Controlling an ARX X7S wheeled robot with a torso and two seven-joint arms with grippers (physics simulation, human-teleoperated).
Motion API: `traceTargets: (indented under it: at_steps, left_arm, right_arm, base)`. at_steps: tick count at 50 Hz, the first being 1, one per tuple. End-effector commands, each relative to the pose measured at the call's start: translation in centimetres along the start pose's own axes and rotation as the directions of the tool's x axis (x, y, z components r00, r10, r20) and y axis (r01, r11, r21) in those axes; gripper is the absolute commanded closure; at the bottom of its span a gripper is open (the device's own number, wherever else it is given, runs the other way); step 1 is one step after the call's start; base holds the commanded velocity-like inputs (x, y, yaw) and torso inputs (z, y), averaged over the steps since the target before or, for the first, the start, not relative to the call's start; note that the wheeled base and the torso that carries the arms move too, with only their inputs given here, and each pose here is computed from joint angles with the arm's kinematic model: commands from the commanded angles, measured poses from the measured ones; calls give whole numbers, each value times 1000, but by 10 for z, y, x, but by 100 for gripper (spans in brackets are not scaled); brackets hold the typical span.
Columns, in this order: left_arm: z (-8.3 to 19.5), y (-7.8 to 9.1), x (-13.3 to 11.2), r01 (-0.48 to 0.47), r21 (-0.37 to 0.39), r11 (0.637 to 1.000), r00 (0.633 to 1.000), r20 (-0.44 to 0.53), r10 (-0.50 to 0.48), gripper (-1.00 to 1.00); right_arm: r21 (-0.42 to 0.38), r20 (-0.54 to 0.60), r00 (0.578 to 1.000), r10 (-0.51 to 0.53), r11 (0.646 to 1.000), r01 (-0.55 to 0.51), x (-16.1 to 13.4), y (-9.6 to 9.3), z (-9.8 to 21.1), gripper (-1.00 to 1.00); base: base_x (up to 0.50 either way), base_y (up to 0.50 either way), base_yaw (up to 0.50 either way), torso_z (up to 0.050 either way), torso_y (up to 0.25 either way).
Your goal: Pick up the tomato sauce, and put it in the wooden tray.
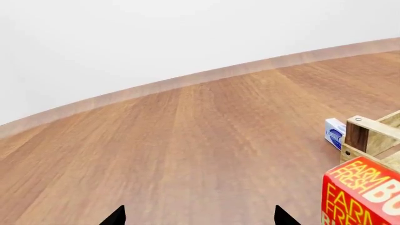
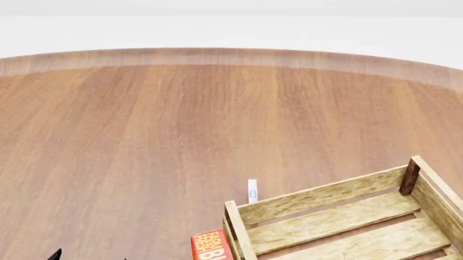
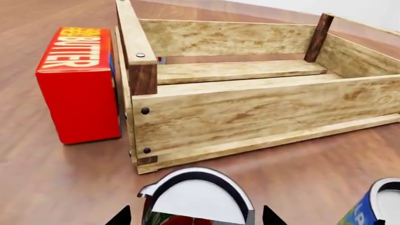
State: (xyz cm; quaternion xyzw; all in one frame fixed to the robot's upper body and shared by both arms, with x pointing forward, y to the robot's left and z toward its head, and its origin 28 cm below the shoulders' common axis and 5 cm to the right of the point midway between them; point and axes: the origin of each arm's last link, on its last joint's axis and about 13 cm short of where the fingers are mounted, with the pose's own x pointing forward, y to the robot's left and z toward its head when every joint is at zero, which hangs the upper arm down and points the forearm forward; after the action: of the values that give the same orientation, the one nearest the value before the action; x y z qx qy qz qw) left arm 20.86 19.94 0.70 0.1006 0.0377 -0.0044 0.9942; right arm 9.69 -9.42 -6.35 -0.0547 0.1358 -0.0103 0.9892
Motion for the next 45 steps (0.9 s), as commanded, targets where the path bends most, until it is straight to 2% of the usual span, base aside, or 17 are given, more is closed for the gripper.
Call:
traceTargets:
  at_steps: [1,15,16,33,37,45]
  left_arm:
    - [3,1,2,-24,-47,999,999,24,25,-100]
    - [4,0,1,-24,-47,999,999,23,25,-100]
    - [4,0,2,-24,-47,999,999,23,25,-100]
    - [3,1,3,-24,-47,999,999,23,25,-100]
    - [3,1,3,-25,-47,999,999,23,26,-100]
    - [3,1,3,-24,-47,999,999,23,25,-100]
  right_arm:
    - [19,-3,1000,-1,1000,1,4,0,0,-100]
    - [19,-4,1000,4,1000,-4,4,0,0,-100]
    - [23,-7,1000,6,1000,-5,4,0,0,100]
    - [15,19,1000,-6,1000,5,0,0,4,100]
    - [-10,113,993,-18,1000,19,-17,1,18,100]
    - [-9,274,962,0,1000,2,-55,1,48,100]
  base:
    - [0,0,0,0,0]
    - [0,0,0,0,0]
    - [0,0,0,0,0]
    - [0,0,0,0,0]
    - [0,0,0,0,0]
    - [0,0,0,0,0]
